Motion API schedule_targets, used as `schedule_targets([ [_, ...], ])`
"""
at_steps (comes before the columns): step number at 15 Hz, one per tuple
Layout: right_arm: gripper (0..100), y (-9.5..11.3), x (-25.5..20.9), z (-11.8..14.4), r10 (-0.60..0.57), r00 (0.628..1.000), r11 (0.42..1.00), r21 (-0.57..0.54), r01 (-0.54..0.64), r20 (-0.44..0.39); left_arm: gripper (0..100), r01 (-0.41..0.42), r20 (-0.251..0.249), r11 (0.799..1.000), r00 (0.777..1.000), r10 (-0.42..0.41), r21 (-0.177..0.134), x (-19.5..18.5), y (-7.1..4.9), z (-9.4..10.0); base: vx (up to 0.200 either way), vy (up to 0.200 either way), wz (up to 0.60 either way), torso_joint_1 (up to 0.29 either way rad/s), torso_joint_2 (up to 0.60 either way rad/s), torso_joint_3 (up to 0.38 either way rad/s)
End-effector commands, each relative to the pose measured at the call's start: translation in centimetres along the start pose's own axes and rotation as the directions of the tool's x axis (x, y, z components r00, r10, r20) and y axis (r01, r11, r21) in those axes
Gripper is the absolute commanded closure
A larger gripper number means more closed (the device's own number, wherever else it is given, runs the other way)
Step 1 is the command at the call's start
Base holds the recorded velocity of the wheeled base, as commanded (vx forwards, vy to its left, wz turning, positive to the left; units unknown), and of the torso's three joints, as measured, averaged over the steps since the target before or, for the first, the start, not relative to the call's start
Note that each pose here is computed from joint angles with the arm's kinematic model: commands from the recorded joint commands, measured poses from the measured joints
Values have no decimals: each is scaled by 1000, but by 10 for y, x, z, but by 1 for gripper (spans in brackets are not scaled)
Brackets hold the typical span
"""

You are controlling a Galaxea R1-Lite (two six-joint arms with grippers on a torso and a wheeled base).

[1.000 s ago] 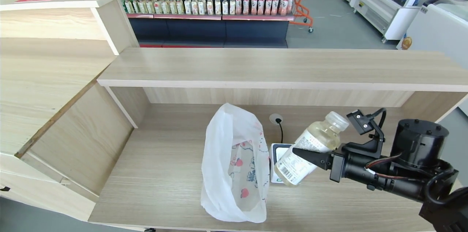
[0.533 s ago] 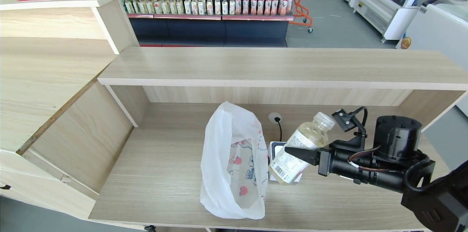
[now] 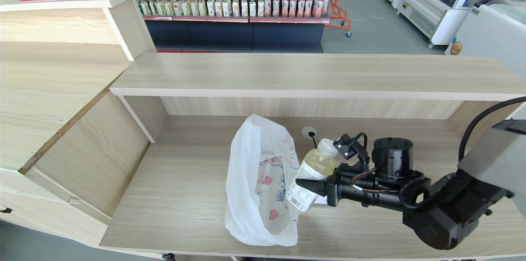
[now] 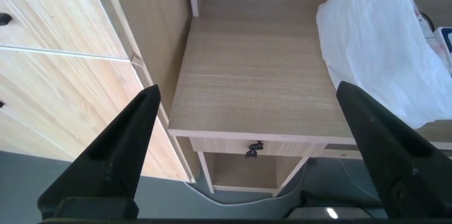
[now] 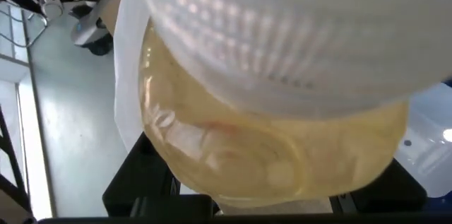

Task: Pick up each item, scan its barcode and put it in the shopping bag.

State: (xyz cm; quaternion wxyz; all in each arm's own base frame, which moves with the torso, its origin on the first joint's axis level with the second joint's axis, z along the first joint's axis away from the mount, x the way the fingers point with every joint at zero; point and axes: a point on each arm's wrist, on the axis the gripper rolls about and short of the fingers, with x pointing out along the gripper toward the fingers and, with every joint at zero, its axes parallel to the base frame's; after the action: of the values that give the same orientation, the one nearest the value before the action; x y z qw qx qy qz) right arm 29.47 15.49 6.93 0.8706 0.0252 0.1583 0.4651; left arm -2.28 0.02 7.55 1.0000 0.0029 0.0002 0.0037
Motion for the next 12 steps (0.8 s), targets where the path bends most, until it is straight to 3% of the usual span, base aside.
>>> schedule_targets([
  [1,100,-6,21,-20,18,998,999,-29,-20,-63,0,0,0,1000,1000,0,0,0,0,0,0,0,0,0,0,0],
  [9,100,-5,82,-13,90,996,985,-144,-90,-6,0,0,0,1000,1000,0,0,0,0,0,0,0,0,0,0,0],
  [12,100,-15,91,-40,80,995,948,-302,-96,-65,0,0,0,1000,1000,0,0,0,0,0,0,0,0,0,0,0],
])
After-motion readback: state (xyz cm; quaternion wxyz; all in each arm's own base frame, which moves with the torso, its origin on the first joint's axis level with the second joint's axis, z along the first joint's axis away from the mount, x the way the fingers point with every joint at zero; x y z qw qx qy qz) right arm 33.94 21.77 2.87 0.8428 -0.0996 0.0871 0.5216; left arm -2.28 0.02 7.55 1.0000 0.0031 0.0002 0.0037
